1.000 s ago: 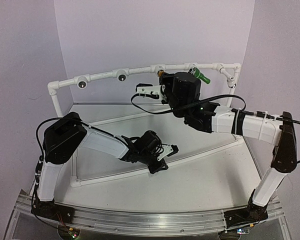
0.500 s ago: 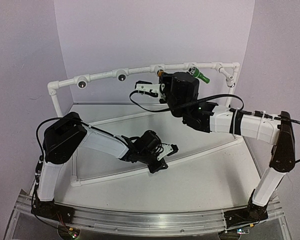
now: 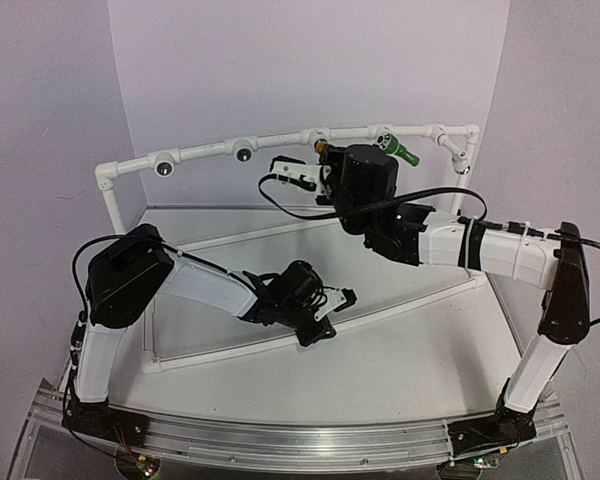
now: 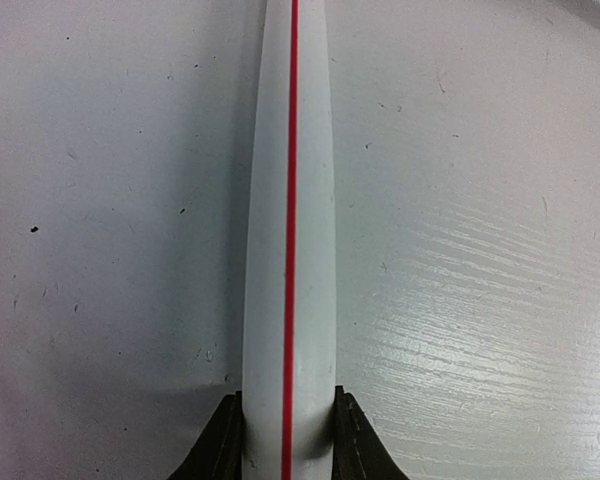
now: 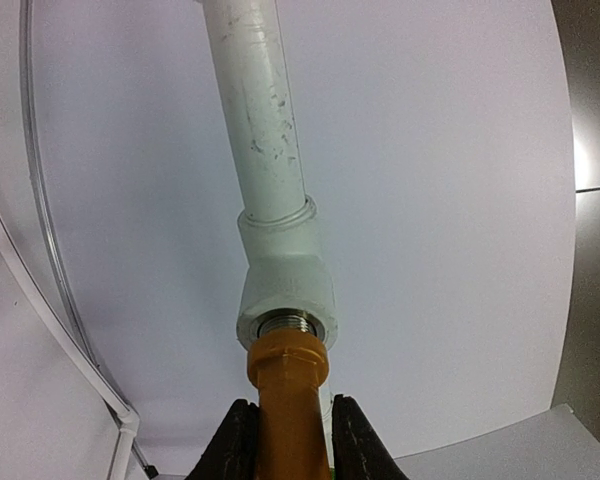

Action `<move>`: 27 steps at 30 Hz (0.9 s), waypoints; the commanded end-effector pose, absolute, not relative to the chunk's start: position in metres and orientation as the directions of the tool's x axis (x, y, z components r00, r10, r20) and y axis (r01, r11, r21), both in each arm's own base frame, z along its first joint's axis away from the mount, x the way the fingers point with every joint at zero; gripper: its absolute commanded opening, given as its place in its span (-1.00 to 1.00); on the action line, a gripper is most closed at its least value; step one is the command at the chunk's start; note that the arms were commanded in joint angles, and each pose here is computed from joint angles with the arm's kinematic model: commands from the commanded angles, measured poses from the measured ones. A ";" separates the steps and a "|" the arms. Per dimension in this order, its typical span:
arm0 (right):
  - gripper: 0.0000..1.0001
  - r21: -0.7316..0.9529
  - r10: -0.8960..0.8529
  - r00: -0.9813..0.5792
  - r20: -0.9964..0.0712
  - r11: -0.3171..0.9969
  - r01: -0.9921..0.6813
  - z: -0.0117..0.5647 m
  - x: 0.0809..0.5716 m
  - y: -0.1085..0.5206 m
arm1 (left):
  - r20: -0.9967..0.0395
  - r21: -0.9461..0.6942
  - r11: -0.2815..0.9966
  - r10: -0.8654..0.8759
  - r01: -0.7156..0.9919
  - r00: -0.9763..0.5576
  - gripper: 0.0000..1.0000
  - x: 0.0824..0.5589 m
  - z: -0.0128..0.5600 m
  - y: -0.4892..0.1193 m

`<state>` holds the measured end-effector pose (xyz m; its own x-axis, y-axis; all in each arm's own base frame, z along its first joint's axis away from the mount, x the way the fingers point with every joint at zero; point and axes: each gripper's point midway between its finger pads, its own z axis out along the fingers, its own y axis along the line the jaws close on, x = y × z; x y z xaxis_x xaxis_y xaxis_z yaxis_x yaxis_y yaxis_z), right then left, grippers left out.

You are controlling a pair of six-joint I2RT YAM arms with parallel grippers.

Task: Install the water faucets
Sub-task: Screw the water faucet onto the adaptor.

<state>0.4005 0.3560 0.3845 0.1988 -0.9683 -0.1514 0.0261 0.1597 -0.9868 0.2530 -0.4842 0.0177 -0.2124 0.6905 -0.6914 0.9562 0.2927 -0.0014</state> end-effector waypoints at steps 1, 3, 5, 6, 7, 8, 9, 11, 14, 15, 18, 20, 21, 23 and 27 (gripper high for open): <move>-1.00 -0.951 -0.936 0.217 -0.278 0.299 0.074 0.410 0.412 0.349 | -0.567 -0.116 0.188 0.794 0.975 -0.220 -1.00 0.195 -0.024 -0.471; -1.00 -0.946 -0.930 0.221 -0.293 0.316 0.073 0.412 0.412 0.349 | -0.565 -0.116 0.185 0.796 0.976 -0.218 -1.00 0.194 -0.025 -0.471; -1.00 -0.940 -0.924 0.222 -0.311 0.333 0.073 0.414 0.412 0.347 | -0.564 -0.117 0.183 0.797 0.976 -0.217 -1.00 0.193 -0.025 -0.471; -1.00 -0.937 -0.921 0.222 -0.319 0.342 0.073 0.415 0.411 0.346 | -0.563 -0.118 0.180 0.798 0.977 -0.215 -1.00 0.193 -0.025 -0.472; -1.00 -0.934 -0.919 0.222 -0.327 0.350 0.071 0.416 0.412 0.346 | -0.562 -0.118 0.178 0.799 0.977 -0.214 -1.00 0.192 -0.025 -0.472; -1.00 -0.931 -0.915 0.222 -0.336 0.358 0.069 0.416 0.412 0.345 | -0.562 -0.118 0.177 0.799 0.977 -0.213 -1.00 0.191 -0.025 -0.472; -1.00 -0.928 -0.913 0.221 -0.343 0.365 0.068 0.416 0.412 0.344 | -0.561 -0.118 0.176 0.800 0.977 -0.212 -1.00 0.191 -0.025 -0.472; -1.00 -0.923 -0.908 0.220 -0.356 0.378 0.065 0.416 0.412 0.343 | -0.561 -0.117 0.172 0.801 0.978 -0.208 -1.00 0.190 -0.025 -0.473; -1.00 -0.913 -0.897 0.220 -0.382 0.404 0.060 0.417 0.413 0.341 | -0.561 -0.116 0.168 0.802 0.979 -0.205 -1.00 0.189 -0.024 -0.473; -1.00 -0.909 -0.894 0.220 -0.391 0.413 0.059 0.417 0.413 0.341 | -0.560 -0.117 0.167 0.803 0.979 -0.204 -1.00 0.188 -0.025 -0.473; -1.00 -0.899 -0.882 0.224 -0.414 0.435 0.053 0.419 0.412 0.341 | -0.558 -0.116 0.166 0.805 0.979 -0.202 -1.00 0.188 -0.025 -0.474; -1.00 -0.892 -0.875 0.224 -0.429 0.449 0.049 0.418 0.413 0.341 | -0.555 -0.117 0.165 0.807 0.979 -0.202 -1.00 0.187 -0.027 -0.474; -1.00 -0.889 -0.872 0.224 -0.435 0.455 0.048 0.419 0.413 0.341 | -0.554 -0.116 0.164 0.808 0.980 -0.201 -1.00 0.187 -0.027 -0.474; -1.00 -0.883 -0.866 0.223 -0.448 0.467 0.042 0.417 0.413 0.341 | -0.552 -0.115 0.164 0.809 0.980 -0.200 -1.00 0.187 -0.028 -0.474; -1.00 -0.870 -0.853 0.220 -0.473 0.492 0.035 0.417 0.415 0.339 | -0.549 -0.115 0.161 0.812 0.980 -0.198 -1.00 0.186 -0.028 -0.474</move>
